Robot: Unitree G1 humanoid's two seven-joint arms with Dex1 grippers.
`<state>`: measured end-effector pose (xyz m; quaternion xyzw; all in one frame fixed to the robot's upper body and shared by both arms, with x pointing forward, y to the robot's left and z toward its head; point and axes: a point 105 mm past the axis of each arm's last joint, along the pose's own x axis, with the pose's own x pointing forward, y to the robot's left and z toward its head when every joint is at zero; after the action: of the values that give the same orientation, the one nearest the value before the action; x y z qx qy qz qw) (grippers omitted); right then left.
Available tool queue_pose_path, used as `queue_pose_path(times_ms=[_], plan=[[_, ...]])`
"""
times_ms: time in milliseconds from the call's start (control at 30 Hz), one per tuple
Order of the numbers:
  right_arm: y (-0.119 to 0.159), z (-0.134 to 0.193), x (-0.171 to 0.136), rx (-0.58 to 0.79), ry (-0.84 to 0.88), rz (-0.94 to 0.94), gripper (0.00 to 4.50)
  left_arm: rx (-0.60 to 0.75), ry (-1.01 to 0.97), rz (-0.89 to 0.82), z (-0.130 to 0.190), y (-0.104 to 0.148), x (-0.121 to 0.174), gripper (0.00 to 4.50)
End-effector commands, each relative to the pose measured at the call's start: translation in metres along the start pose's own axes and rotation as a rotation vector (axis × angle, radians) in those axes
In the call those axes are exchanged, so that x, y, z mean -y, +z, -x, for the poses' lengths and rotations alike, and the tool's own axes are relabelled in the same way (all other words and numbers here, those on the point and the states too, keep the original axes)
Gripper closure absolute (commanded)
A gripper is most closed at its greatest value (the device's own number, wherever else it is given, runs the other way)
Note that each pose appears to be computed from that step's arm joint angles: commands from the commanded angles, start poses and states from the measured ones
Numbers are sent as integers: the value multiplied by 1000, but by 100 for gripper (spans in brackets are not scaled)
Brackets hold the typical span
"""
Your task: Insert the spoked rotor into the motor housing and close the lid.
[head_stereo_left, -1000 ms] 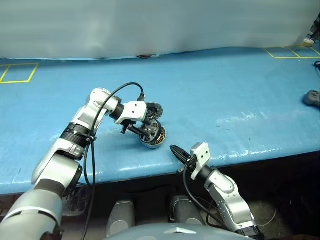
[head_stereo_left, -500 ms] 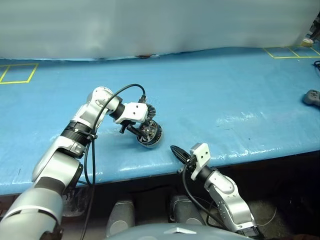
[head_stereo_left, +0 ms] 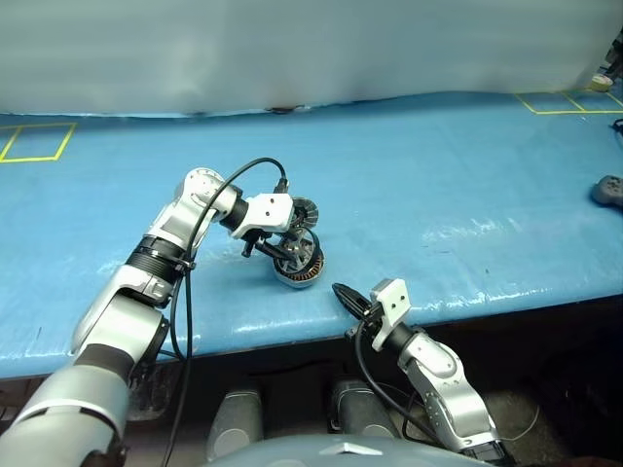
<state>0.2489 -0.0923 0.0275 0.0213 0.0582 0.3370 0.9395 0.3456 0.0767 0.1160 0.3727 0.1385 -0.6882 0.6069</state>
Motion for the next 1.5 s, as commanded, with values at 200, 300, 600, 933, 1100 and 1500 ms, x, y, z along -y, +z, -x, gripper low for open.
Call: queue_pose_path(times_ms=[200, 300, 600, 933, 1100, 1500], plan=[[7, 0, 0, 30, -3, 14, 450, -21, -20, -23, 3, 5, -1, 297], [6, 0, -1, 29, -3, 11, 450, -27, -26, -22, 5, 6, -1, 297], [4, 0, -4, 19, 2, 6, 450, 30, 26, -3, 10, 17, -11, 297], [3, -1, -3, 7, 6, 10, 450, 47, 45, 0, 17, 23, -14, 297], [2, -1, -2, 5, 3, 10, 450, -7, 13, -6, 17, 14, -9, 297], [1, -1, -1, 1, -8, 12, 450, -75, -20, -17, 16, 3, -3, 297]])
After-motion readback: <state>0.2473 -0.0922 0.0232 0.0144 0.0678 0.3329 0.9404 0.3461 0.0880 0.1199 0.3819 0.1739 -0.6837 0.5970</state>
